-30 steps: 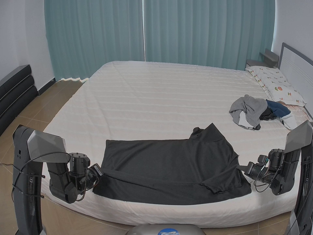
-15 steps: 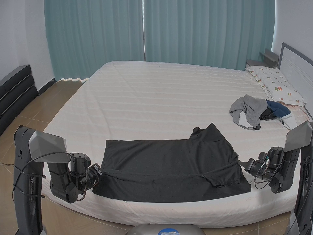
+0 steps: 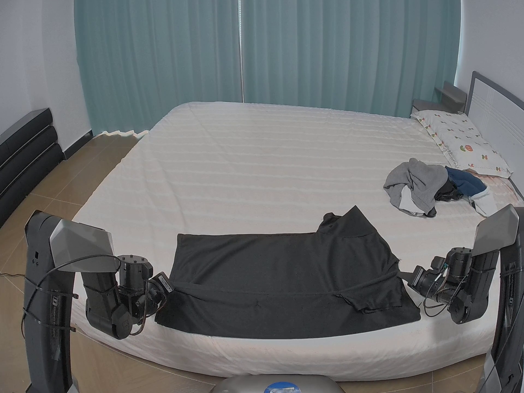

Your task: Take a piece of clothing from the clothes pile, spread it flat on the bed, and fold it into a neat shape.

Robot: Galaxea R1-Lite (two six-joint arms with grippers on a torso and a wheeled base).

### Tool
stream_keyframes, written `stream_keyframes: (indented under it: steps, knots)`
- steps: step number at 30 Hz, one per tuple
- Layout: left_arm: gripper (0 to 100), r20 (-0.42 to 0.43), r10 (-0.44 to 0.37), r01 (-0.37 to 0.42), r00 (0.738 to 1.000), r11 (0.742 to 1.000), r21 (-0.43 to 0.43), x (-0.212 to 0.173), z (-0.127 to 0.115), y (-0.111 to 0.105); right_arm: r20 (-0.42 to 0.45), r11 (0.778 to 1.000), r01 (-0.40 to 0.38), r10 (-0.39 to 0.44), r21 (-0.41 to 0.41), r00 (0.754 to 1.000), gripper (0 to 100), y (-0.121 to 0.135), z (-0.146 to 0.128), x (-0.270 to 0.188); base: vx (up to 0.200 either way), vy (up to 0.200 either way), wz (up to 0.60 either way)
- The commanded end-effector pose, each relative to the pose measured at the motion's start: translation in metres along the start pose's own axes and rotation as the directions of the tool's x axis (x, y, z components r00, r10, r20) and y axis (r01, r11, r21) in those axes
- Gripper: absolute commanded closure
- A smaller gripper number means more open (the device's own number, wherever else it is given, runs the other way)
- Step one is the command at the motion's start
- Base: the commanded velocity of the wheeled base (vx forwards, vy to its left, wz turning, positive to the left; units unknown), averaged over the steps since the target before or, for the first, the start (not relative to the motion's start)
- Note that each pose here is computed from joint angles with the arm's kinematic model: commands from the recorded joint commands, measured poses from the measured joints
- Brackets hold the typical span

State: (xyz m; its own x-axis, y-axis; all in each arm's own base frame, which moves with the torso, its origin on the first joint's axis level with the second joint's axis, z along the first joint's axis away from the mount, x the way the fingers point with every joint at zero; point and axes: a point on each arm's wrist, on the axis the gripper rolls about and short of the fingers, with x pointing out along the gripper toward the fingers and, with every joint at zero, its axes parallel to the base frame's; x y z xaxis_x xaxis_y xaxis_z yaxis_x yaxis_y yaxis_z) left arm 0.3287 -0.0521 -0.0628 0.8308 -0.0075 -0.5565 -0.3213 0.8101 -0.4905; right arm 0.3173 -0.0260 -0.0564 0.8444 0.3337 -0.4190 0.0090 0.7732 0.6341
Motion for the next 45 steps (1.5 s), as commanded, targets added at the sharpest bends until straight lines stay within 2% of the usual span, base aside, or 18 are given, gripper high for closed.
stream_keyframes:
  steps: [1, 13, 14, 21, 24, 27, 28, 29, 31, 37, 42, 45]
  knots:
    - [100, -0.005, 0.0, 0.0, 1.0, 1.0, 0.004, 0.0, -0.002, 0.0, 0.013, 1.0, -0.007, 0.006, 0.009, 1.0, 100, 0.0, 0.002, 0.0, 0.0, 0.0, 0.0]
    - [100, -0.005, -0.005, 0.005, 1.0, 1.0, 0.008, 0.002, -0.002, -0.002, -0.012, 1.0, 0.003, -0.003, 0.007, 1.0, 100, -0.001, -0.006, 0.002, 0.0, 0.0, 0.0]
    - [0, -0.005, -0.005, 0.005, 1.0, 1.0, 0.008, 0.002, -0.002, -0.002, -0.013, 1.0, 0.001, -0.001, 0.007, 1.0, 0, -0.001, -0.006, 0.002, 0.0, 0.0, 0.0]
    - [0, -0.004, -0.006, 0.006, 1.0, 1.0, 0.003, 0.002, -0.002, -0.002, -0.026, 1.0, -0.001, 0.001, 0.026, 1.0, 0, -0.004, -0.008, 0.003, 0.0, 0.0, 0.0]
    - [0, -0.012, 0.003, -0.003, 1.0, 1.0, 0.004, -0.002, -0.004, 0.0, -0.024, 0.997, -0.013, 0.014, 0.078, 1.0, 0, -0.005, -0.006, 0.003, 0.0, 0.0, 0.0]
    - [0, -0.01, 0.008, -0.008, 1.0, 1.0, -0.021, -0.01, -0.001, 0.002, 0.018, 0.977, -0.039, 0.036, 0.211, 0.999, 0, 0.002, 0.006, 0.001, 0.0, 0.0, 0.0]
    - [0, -0.01, 0.008, -0.008, 1.0, 1.0, -0.024, -0.01, -0.001, 0.002, 0.021, 0.976, -0.042, 0.038, 0.215, 0.999, 0, 0.002, 0.007, 0.001, 0.0, 0.0, 0.0]
    - [0, 0.005, -0.002, 0.002, 1.0, 0.999, -0.05, -0.014, 0.001, 0.001, 0.054, 0.96, -0.064, 0.051, 0.272, 0.997, 0, 0.005, 0.017, -0.002, 0.0, 0.0, 0.0]
    - [0, 0.025, -0.026, 0.028, 0.999, 0.996, -0.087, -0.019, 0.003, 0.001, 0.062, 0.943, -0.079, 0.063, 0.322, 0.996, 0, 0.005, 0.022, -0.004, 0.0, 0.0, 0.0]
    - [0, 0.025, -0.043, 0.045, 0.999, 0.994, -0.096, -0.024, 0.003, 0.003, 0.047, 0.944, -0.089, 0.078, 0.316, 0.996, 0, 0.005, 0.021, -0.005, 0.133, 0.0, 0.0]
    - [0, 0.023, -0.044, 0.046, 0.999, 0.995, -0.09, -0.023, 0.001, 0.003, 0.035, 0.955, -0.082, 0.076, 0.284, 0.997, 0, 0.005, 0.017, -0.004, 0.2, 0.0, 0.0]
    - [0, 0.023, -0.046, 0.048, 0.999, 0.995, -0.089, -0.023, 0.002, 0.003, 0.03, 0.958, -0.08, 0.075, 0.277, 0.997, 0, 0.004, 0.016, -0.004, 0.0, 0.0, 0.0]
